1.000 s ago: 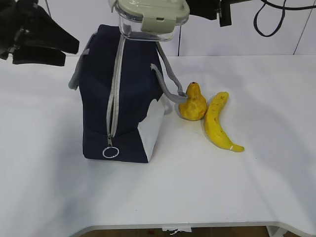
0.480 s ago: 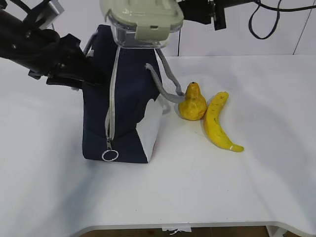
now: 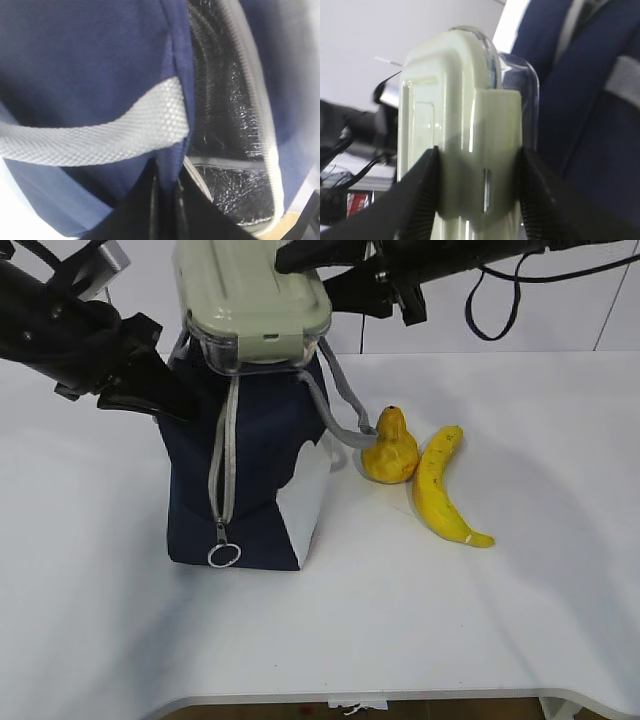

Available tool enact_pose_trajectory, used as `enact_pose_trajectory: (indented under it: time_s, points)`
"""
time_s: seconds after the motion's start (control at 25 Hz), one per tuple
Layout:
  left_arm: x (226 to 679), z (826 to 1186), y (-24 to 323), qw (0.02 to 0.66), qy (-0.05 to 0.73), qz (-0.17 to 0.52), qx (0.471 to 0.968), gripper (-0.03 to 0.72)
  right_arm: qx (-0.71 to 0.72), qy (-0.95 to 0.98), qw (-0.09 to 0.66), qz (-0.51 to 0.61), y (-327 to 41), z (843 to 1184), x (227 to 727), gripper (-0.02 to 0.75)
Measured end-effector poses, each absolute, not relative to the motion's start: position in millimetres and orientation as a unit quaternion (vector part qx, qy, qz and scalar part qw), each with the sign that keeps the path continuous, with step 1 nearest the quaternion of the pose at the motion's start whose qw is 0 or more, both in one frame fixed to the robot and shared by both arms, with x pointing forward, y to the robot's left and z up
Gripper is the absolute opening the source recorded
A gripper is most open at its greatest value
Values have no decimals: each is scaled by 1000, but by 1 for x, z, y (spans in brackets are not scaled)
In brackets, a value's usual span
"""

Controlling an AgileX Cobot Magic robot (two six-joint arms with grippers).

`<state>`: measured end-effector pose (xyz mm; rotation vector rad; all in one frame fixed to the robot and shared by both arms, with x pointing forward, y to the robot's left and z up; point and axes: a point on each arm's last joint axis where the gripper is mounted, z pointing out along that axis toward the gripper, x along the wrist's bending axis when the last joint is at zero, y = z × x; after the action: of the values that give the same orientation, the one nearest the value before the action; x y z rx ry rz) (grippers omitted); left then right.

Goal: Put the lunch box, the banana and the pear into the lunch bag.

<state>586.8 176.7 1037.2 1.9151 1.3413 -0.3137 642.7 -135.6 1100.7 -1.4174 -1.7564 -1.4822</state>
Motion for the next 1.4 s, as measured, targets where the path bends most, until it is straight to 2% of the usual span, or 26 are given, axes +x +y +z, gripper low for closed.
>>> enact_pose_trajectory:
  time_s: [0.2,0.4,0.52,0.56,0.68,1.08,1.24,1.4]
  points:
    - [587,1037,177,381,525,-124,751,-4,-535,-623,210,-531,-133,1085,653,351]
    - [586,1037,177,380,525,-125,752,-4,-586,-591,169,-528,-139,1063,673,351]
    - [586,1037,177,380,524,-126,752,-4,-613,-589,144,-507,-146,1055,678,351]
    - [586,1037,177,379,524,-127,752,-4,-639,-593,115,-475,-156,1043,683,351]
    - [586,1037,176,378,523,-129,753,-4,-647,-597,110,-462,-156,1036,685,351]
    - [587,1038,175,389,528,-134,743,-4,-627,-616,179,-442,-96,1005,673,351]
    - [589,1032,175,385,532,-138,742,-4,-627,-617,184,-440,-88,989,676,351]
    - [591,1029,174,385,535,-144,738,-4,-643,-608,199,-420,-83,957,681,351]
